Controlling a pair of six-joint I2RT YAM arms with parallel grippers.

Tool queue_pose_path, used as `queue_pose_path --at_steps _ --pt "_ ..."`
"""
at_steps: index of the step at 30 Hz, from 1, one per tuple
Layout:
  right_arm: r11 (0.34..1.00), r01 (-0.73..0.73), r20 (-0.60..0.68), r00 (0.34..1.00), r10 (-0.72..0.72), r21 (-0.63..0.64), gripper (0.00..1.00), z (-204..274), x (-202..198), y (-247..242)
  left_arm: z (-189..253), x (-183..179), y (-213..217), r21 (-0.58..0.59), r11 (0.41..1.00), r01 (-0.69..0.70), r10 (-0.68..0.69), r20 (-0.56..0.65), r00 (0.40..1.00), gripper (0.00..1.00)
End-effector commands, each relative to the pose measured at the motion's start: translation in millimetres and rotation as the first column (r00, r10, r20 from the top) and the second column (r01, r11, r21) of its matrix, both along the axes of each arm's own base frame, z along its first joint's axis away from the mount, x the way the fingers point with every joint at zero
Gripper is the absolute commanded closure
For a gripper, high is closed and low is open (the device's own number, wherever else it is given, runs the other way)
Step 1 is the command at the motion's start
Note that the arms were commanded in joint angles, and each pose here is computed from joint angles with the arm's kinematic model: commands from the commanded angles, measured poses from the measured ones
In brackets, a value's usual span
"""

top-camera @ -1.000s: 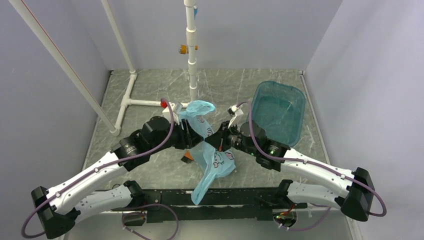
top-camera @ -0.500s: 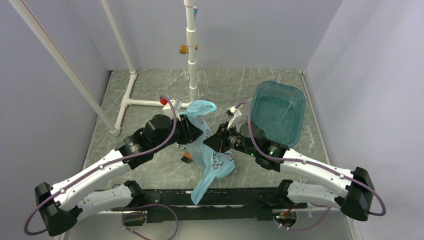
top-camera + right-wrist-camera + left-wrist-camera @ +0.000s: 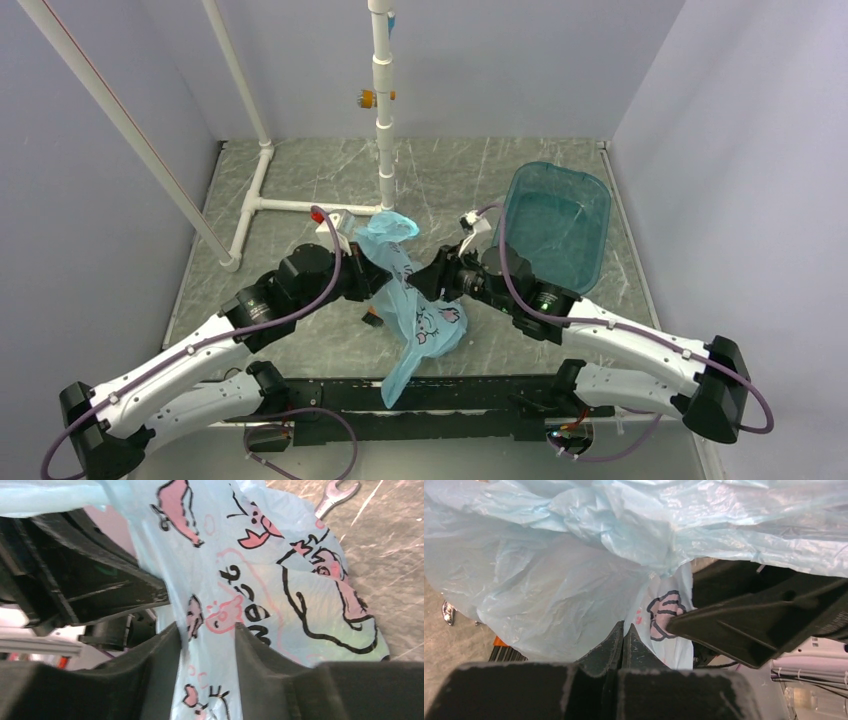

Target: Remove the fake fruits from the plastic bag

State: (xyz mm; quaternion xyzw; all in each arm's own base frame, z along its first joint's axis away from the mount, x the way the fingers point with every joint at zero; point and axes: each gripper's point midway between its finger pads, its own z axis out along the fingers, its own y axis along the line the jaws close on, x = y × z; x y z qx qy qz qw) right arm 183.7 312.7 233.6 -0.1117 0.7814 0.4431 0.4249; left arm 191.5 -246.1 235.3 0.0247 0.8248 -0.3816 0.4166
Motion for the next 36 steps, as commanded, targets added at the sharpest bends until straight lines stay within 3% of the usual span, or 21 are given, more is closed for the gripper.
queue_pose_path --at_steps 1,3,6,11,13,16,19,20,25,29,33,36 --pt "0.998 -0.044 0.014 0.999 0.045 -0.035 0.46 -5 1 18 5 -9 -2 -0.025 0.998 0.052 -0.052 0.010 0.999 1.00" --pt "0.996 -0.075 0.022 0.997 0.076 -0.053 0.35 -9 -3 28 4 -9 -3 -0.022 0.998 0.058 -0.057 0.013 0.998 1.00" --pt "0.994 -0.070 0.019 0.997 0.072 -0.085 0.35 -14 -4 36 6 -11 -4 -0.023 0.997 0.068 -0.068 0.013 0.998 1.00" --pt "0.979 0.095 0.016 0.995 -0.093 -0.179 0.66 -24 16 14 7 -15 -1 -0.018 0.997 0.073 -0.073 -0.002 0.997 1.00" --pt "0.977 0.137 0.044 0.990 -0.132 -0.164 0.66 -16 18 1 2 -18 8 0.014 0.998 0.059 -0.058 -0.017 0.998 1.00" --pt "0.978 0.173 0.085 0.983 -0.164 -0.118 0.45 -2 17 -16 -8 -24 27 0.072 0.997 0.021 -0.019 -0.038 0.999 1.00" --pt "0.981 0.178 0.089 0.981 -0.171 -0.075 0.39 3 16 -23 -13 -30 39 0.083 0.997 0.005 -0.001 -0.042 0.999 1.00" --pt "0.985 0.164 0.090 0.983 -0.158 -0.062 0.38 4 15 -21 -14 -32 40 0.070 0.998 0.005 -0.002 -0.041 0.999 1.00" --pt "0.998 -0.001 0.084 0.996 0.006 -0.063 0.13 3 3 20 -10 -39 34 0.004 0.999 0.038 -0.038 -0.040 0.998 1.00" --pt "0.993 -0.023 0.088 0.996 0.033 -0.113 0.08 -2 -3 39 -8 -39 32 0.018 0.999 0.045 -0.044 -0.048 0.998 1.00" --pt "0.983 0.035 0.065 0.998 -0.023 -0.181 0.10 -15 1 39 -7 -41 31 0.016 0.998 0.058 -0.057 -0.049 0.997 1.00" --pt "0.989 0.039 0.088 0.996 -0.027 -0.143 0.02 -6 -3 34 -11 -41 35 0.031 0.998 0.048 -0.046 -0.051 0.998 1.00"
